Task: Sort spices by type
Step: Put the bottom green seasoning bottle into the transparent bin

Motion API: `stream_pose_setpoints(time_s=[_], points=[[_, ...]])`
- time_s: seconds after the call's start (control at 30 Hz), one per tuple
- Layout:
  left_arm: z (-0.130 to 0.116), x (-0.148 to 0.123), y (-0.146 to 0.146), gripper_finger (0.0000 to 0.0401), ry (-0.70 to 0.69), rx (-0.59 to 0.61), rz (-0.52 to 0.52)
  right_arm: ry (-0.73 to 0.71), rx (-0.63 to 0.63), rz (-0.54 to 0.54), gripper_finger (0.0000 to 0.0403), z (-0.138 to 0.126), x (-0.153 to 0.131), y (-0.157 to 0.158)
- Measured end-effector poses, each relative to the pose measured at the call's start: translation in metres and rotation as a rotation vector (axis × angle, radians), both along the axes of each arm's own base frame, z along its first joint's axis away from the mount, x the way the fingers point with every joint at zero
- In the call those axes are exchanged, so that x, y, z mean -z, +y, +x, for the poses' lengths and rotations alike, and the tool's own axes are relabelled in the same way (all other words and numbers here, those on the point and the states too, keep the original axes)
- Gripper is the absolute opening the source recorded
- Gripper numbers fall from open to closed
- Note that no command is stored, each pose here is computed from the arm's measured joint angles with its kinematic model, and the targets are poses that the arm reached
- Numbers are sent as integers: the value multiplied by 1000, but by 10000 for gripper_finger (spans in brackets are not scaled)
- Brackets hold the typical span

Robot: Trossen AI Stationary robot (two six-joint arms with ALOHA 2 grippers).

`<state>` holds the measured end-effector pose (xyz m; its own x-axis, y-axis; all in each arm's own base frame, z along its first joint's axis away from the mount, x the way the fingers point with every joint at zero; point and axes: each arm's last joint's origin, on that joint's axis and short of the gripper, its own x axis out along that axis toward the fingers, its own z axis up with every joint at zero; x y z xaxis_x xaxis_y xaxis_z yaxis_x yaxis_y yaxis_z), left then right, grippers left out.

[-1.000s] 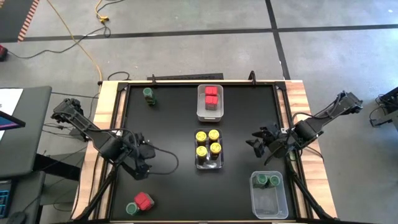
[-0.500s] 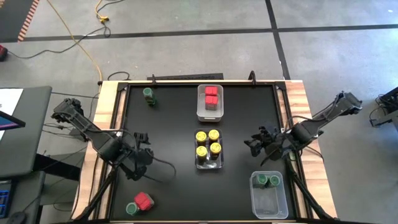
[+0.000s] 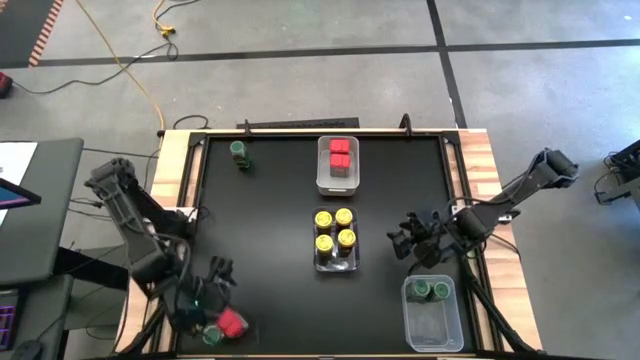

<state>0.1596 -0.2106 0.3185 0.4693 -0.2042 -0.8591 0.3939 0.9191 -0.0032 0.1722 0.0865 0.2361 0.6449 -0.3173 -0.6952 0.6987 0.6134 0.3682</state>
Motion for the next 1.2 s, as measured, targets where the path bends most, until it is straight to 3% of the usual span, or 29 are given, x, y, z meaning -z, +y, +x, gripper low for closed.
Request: stream_pose_setpoints(time_s=[0.23, 0.43, 0.6, 1.2], points=[[26, 5, -52, 391, 174, 72, 128, -19, -79, -5, 295, -7, -6, 6], [36, 4, -81, 391, 178, 112, 142, -47, -113, -2, 295, -9, -10, 8], [30, 7, -89, 391, 175, 90, 129, -79, -113, 18, 295, -6, -12, 9], [-12, 17, -111, 391, 46, 177, 224, -216, -61, 92, 295, 7, -20, 9]])
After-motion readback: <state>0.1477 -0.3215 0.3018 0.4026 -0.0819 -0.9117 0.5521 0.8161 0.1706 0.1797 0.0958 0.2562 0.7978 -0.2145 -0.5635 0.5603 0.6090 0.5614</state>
